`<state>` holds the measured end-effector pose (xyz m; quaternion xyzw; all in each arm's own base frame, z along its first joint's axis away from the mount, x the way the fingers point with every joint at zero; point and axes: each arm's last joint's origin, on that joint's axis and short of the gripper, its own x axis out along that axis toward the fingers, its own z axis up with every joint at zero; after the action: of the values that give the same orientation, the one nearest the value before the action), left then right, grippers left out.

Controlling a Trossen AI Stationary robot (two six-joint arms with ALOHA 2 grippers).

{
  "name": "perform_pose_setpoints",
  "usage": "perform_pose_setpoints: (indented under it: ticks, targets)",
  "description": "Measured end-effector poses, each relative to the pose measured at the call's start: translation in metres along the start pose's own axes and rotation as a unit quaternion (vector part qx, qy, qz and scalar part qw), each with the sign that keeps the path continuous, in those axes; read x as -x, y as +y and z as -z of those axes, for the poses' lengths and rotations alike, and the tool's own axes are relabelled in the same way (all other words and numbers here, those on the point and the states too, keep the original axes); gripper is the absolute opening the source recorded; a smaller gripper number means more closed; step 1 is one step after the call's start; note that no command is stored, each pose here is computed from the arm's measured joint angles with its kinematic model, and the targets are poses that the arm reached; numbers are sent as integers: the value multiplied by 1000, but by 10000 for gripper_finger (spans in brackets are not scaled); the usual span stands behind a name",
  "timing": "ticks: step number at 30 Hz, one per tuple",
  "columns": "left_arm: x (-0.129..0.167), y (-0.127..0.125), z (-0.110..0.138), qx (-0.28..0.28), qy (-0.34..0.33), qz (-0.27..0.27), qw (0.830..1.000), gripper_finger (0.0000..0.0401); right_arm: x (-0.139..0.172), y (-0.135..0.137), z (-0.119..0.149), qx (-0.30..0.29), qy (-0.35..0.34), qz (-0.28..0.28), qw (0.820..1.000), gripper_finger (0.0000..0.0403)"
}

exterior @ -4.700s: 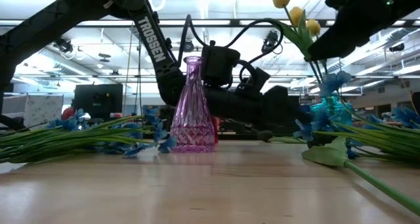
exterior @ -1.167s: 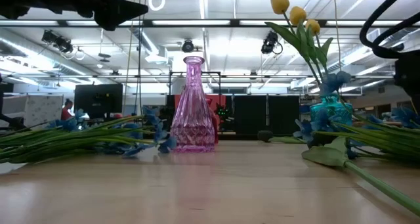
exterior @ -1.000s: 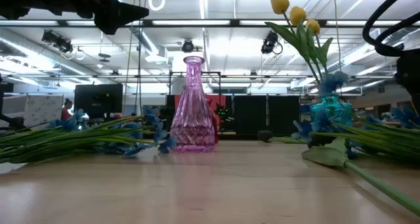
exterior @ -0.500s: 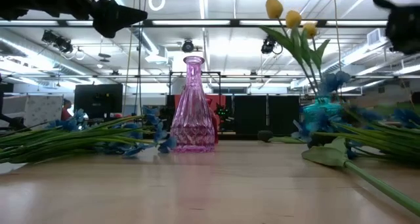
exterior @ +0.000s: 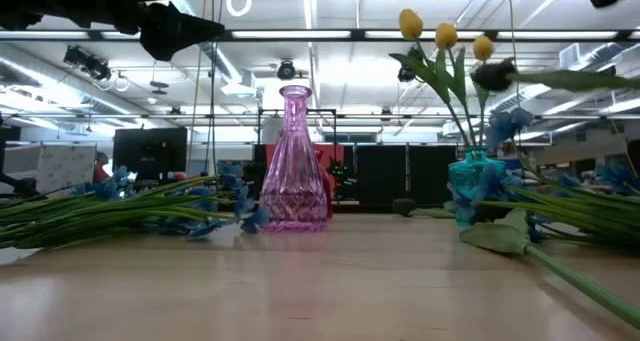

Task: Sort flowers into vase by color
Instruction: Put the bottom right black flower into the pink vase

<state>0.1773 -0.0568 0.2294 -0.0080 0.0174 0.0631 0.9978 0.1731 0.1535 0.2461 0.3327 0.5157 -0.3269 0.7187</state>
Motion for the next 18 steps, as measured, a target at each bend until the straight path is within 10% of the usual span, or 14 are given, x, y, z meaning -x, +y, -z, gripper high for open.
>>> perform_pose_setpoints:
  ticks: [7, 18]
  targets:
    - [1, 1, 13, 25, 9, -1, 1000, 392, 5, 26, -19, 93, -175, -91, 976, 6]
    - [-5, 4, 64, 35, 56, -19, 998, 392, 25, 74, -100, 208, -454, -150, 853, 22]
